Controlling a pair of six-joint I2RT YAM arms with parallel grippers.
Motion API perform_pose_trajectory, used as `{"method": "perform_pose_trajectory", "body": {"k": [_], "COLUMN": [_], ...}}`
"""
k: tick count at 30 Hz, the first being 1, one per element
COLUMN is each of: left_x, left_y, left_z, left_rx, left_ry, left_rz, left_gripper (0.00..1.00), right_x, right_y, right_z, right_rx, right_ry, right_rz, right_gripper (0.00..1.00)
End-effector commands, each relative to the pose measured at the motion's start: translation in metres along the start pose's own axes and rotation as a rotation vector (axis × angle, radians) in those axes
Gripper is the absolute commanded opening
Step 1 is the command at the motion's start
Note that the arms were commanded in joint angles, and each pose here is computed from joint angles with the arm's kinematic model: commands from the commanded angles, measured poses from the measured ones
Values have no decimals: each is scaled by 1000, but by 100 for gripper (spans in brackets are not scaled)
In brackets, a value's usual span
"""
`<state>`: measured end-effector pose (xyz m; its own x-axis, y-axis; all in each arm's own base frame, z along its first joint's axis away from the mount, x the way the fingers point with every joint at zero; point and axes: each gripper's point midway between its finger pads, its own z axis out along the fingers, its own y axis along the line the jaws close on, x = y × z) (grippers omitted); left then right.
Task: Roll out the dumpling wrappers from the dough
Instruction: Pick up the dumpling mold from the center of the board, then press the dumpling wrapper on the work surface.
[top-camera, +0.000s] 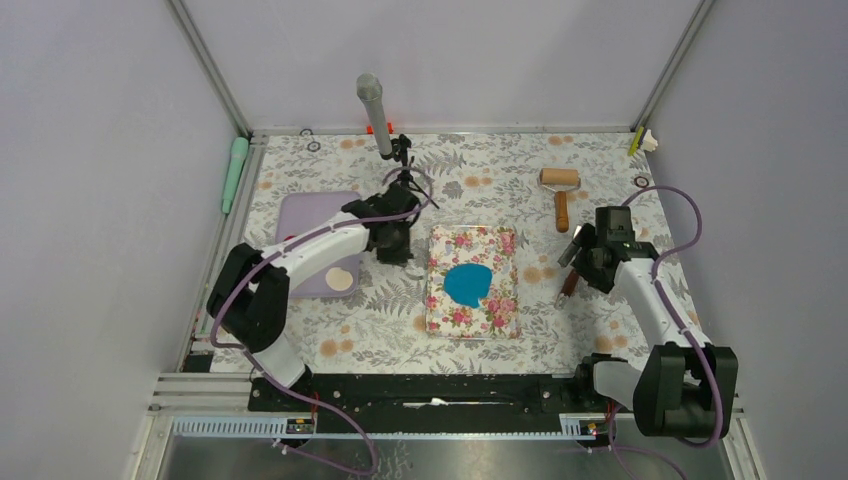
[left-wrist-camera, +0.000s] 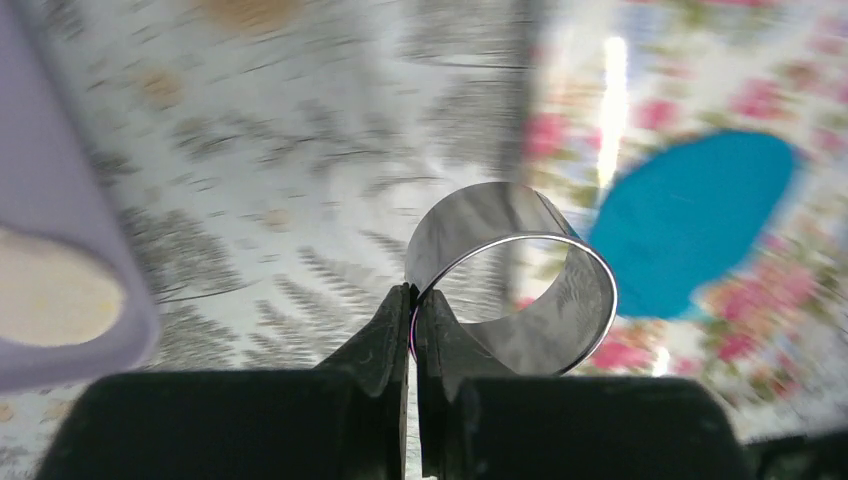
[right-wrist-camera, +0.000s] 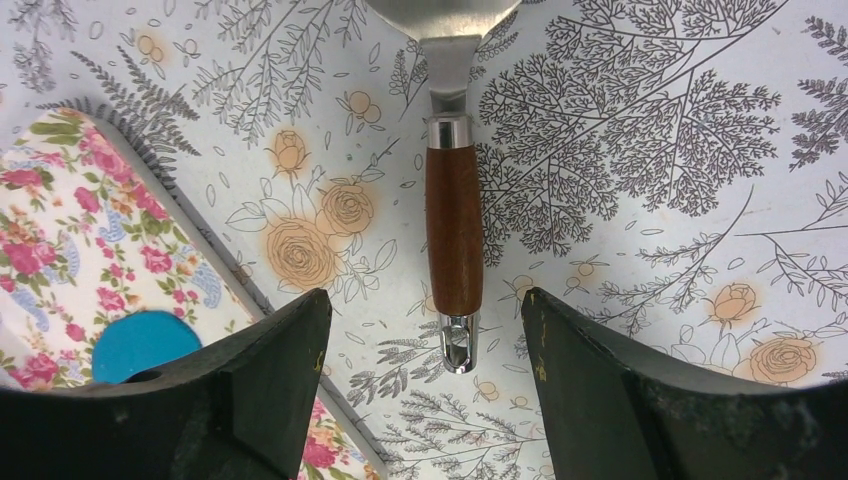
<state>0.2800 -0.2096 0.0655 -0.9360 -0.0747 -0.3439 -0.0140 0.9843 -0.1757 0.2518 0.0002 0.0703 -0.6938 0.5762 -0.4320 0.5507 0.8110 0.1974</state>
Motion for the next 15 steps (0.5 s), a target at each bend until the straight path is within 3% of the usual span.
{"method": "perform_pose_trajectory", "body": {"k": [1,7,15], "left_x": [-17,7,20], "left_y": [-76,-135,-140], "left_z": [-34,-22,4], "left_rx": [131,200,164], "left_ry": [-90,-34,11], "left_rz": [188,305,336], "left_gripper": [0,0,0], "right_x": [-15,-11,-5], "right_y": [12,9,5], "right_z": [-18,-20,-19], "right_rx": [-45,-45,-36], "right_ry": [-49,-45,-33], "right_rz": [2,-4,-19], "right_gripper": [77,78,78]}}
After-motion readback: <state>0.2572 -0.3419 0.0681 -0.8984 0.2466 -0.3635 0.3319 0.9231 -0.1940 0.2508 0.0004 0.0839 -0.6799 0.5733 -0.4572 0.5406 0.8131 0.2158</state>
